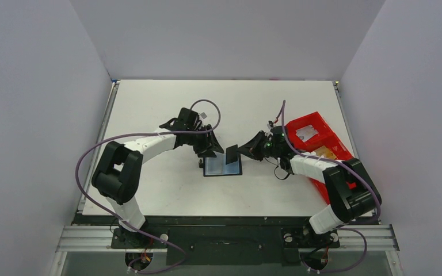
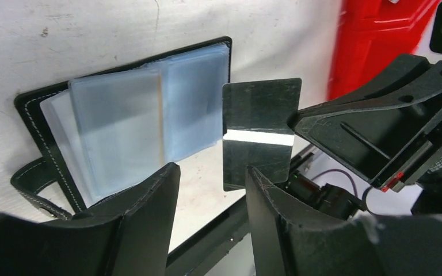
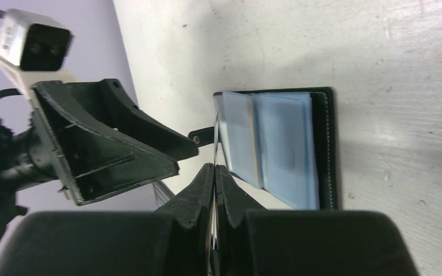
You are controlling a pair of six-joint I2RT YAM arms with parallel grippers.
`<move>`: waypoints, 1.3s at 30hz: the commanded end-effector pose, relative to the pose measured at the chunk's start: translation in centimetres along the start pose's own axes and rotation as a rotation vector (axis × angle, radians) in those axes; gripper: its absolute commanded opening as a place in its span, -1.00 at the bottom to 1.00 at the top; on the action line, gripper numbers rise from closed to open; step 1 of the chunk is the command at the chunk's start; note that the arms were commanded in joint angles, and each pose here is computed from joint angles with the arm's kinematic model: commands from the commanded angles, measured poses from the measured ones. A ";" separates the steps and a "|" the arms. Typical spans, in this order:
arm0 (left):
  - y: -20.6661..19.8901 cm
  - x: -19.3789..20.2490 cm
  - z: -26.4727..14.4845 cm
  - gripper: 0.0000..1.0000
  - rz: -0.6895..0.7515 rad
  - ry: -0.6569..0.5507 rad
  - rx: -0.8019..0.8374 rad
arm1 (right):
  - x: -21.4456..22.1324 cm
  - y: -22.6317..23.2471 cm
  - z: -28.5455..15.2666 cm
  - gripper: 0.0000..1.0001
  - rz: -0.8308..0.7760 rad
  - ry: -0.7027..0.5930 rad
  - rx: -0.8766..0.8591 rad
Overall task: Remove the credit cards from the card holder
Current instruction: Remove the credit card from the card holder, then place the credit card in the storage box.
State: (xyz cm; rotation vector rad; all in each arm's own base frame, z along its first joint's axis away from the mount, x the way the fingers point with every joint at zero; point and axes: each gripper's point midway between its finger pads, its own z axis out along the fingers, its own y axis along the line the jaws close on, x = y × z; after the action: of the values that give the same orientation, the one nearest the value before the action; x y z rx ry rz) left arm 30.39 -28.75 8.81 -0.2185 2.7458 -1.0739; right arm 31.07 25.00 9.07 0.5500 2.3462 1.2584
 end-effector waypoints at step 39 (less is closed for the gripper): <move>-9.6 -2.3 -5.3 -1.00 -0.098 -0.073 0.595 | -0.8 7.2 -2.9 0.03 0.034 0.000 -0.297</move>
State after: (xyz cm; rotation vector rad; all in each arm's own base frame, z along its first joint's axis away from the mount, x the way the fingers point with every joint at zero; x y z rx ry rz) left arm 31.30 -31.51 14.54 -0.3927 2.4366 -1.6668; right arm 31.15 25.94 13.23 0.6014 2.2198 1.5203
